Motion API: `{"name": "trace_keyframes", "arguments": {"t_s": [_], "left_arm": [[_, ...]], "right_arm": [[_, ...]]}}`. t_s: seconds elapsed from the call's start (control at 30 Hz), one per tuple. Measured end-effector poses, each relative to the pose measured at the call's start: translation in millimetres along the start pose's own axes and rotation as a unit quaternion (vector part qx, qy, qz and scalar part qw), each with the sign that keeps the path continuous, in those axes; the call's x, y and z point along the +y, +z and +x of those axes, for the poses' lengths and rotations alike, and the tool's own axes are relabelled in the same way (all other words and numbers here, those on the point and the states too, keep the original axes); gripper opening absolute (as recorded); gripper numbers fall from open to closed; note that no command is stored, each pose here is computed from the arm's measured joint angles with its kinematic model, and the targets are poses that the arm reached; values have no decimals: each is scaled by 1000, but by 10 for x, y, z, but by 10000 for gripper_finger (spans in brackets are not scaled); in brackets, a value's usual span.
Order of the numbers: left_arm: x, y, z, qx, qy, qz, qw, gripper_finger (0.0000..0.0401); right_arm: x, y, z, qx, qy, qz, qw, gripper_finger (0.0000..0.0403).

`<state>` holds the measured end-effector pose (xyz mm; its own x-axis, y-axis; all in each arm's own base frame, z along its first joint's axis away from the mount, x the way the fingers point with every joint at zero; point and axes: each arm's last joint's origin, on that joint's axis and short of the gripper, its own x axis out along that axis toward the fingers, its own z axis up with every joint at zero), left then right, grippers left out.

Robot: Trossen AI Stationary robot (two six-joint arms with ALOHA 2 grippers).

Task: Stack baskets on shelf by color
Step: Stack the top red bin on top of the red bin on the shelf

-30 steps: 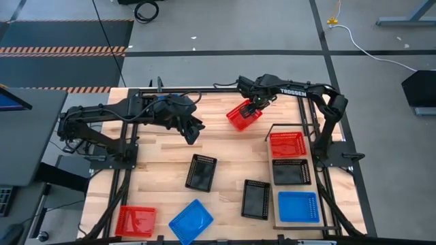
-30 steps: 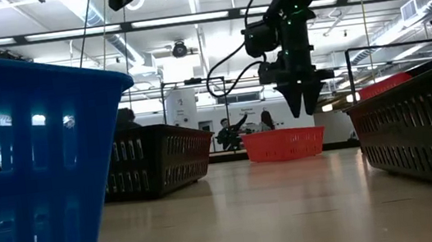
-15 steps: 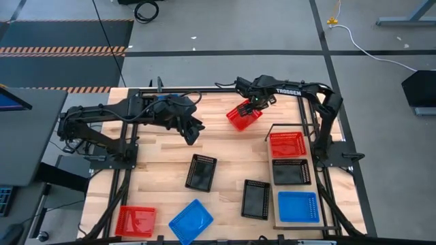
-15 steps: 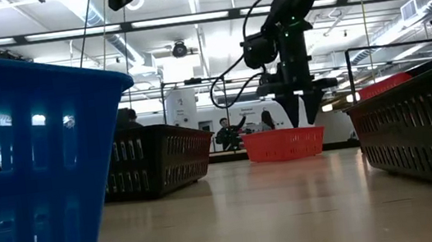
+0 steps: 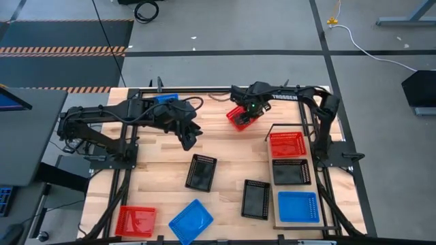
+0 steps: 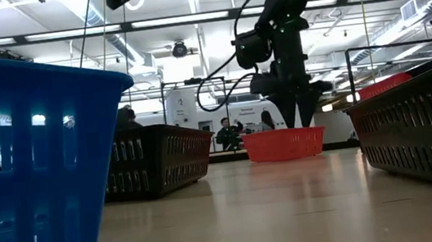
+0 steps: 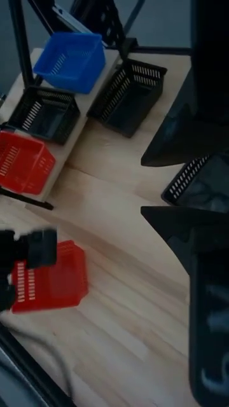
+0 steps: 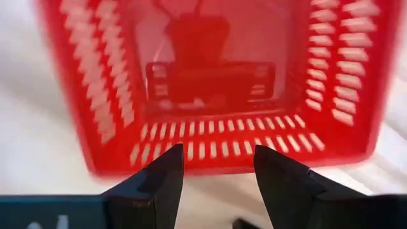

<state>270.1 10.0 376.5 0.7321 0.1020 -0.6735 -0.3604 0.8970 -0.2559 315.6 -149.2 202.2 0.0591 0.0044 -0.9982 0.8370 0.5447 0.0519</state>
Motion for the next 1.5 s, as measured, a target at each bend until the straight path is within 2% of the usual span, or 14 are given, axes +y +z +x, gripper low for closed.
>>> {"name": "trace_keyframes", "arguments": {"t_s": [0.17, 0.33, 0.57, 0.77, 0.87, 0.93, 1.07, 1.2, 1.37, 1.43, 1.5], "left_arm": [[6, -13, 0, 7, 3, 14, 1000, 117], [6, -13, -1, 7, 3, 15, 1000, 117], [6, -13, -1, 7, 3, 13, 1000, 117], [6, -13, -1, 7, 3, -2, 1000, 117], [6, -12, -1, 6, 3, -3, 1000, 117], [6, -12, -1, 6, 3, -8, 1000, 117], [4, -8, -1, 4, 2, -18, 1000, 117], [4, -9, -1, 4, 2, -29, 1000, 117], [-26, -22, -3, 6, -2, -39, 999, 117], [-51, -33, -6, 7, -5, -41, 999, 117], [-71, -42, -8, 8, -8, -46, 999, 117]], "right_arm": [[224, -165, 5, 10, 5, -135, 991, 195], [473, -297, 9, -10, 21, -217, 976, 195], [909, -457, -13, -59, 124, -256, 957, 195], [1023, -521, -23, -83, 125, -257, 955, 195], [963, -518, -45, -66, 102, -257, 959, 195], [922, -508, -108, -57, 81, -282, 954, 195], [879, -495, -284, -53, 28, -371, 927, 195], [859, -499, -408, -45, 3, -468, 883, 197], [786, -564, -295, -3, -11, -567, 824, 197], [729, -572, -201, 12, -14, -584, 811, 196], [672, -567, -123, 23, -17, -589, 808, 196]]}}
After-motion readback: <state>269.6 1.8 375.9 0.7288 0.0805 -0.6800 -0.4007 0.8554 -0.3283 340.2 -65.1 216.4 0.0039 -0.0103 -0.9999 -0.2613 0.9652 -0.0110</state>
